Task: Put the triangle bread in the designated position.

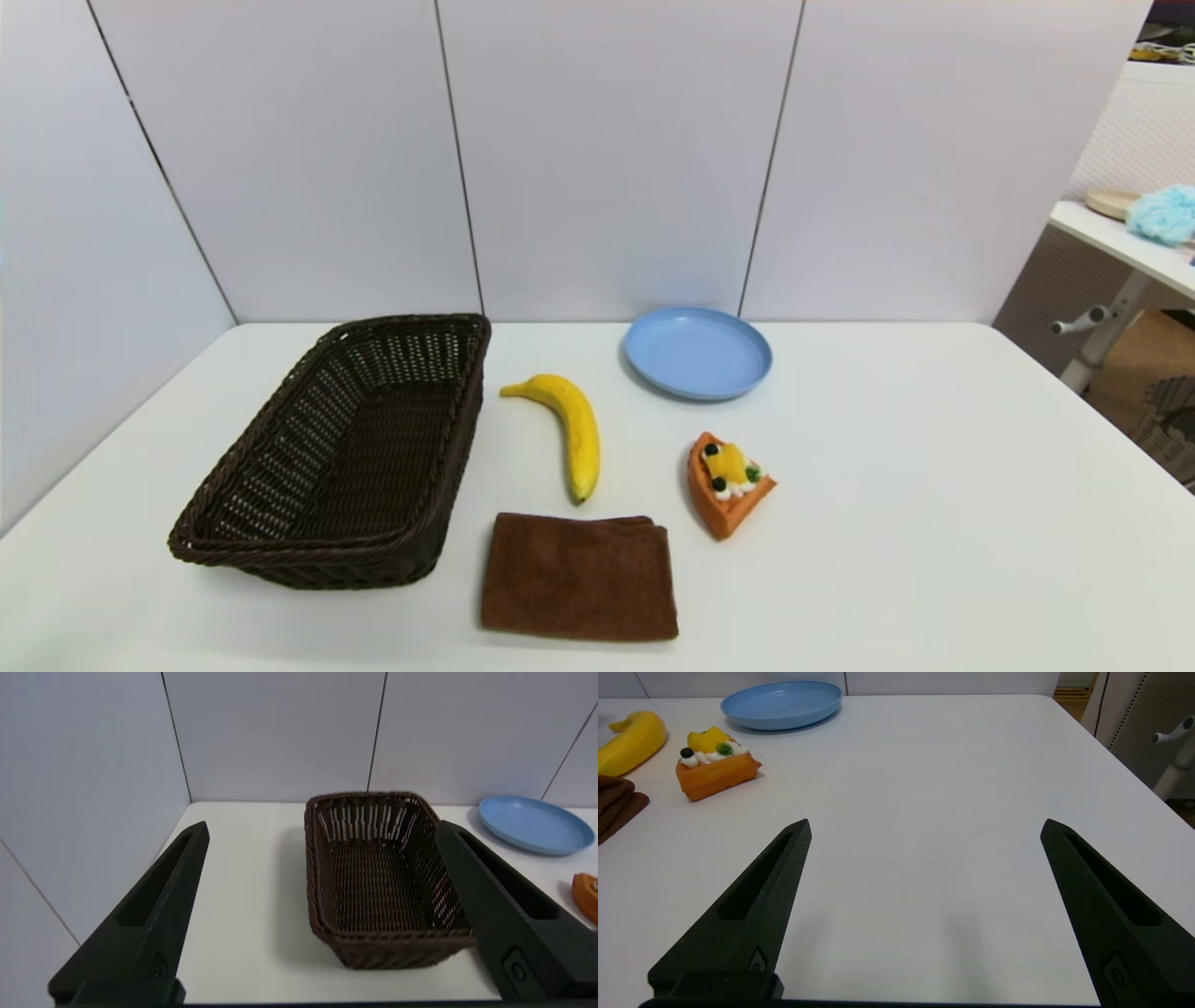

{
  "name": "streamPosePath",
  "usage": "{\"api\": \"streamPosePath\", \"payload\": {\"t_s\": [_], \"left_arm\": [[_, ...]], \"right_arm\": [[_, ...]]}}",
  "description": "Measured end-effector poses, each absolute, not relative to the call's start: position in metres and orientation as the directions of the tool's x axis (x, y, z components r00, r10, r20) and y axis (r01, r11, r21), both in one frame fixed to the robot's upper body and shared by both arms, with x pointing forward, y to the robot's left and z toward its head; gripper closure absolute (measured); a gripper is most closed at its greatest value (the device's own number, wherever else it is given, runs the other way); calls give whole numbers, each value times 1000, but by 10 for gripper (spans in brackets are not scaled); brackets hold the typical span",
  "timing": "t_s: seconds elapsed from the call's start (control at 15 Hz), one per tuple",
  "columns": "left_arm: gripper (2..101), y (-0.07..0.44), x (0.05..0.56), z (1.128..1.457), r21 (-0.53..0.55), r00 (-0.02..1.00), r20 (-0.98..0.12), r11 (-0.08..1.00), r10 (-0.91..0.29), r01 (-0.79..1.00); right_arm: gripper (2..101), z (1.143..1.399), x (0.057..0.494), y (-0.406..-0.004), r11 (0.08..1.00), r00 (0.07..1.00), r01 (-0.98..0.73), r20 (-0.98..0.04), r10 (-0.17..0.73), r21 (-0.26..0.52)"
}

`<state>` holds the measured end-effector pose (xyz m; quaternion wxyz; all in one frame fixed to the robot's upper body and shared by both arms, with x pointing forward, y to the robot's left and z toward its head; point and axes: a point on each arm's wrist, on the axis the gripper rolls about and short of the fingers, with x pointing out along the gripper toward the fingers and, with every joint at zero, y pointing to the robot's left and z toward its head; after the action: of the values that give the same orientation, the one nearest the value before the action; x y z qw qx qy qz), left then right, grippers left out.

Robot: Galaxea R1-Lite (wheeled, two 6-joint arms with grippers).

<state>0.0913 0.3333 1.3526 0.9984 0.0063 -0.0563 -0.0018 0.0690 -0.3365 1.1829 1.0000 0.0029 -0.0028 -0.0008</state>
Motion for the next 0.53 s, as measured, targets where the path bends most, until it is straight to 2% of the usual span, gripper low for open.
{"api": "streamPosePath", "payload": {"t_s": [0.27,0.53], "left_arm": [[53,333,129,1421,52,990,141,999,-9,2],[53,328,172,1458,110,993,81,991,-88,79]], "right_arm": [[50,1183,69,-337,1000,1000,2,5,-2,6],[50,1183,69,-337,1000,1000,2,5,-2,6]]}}
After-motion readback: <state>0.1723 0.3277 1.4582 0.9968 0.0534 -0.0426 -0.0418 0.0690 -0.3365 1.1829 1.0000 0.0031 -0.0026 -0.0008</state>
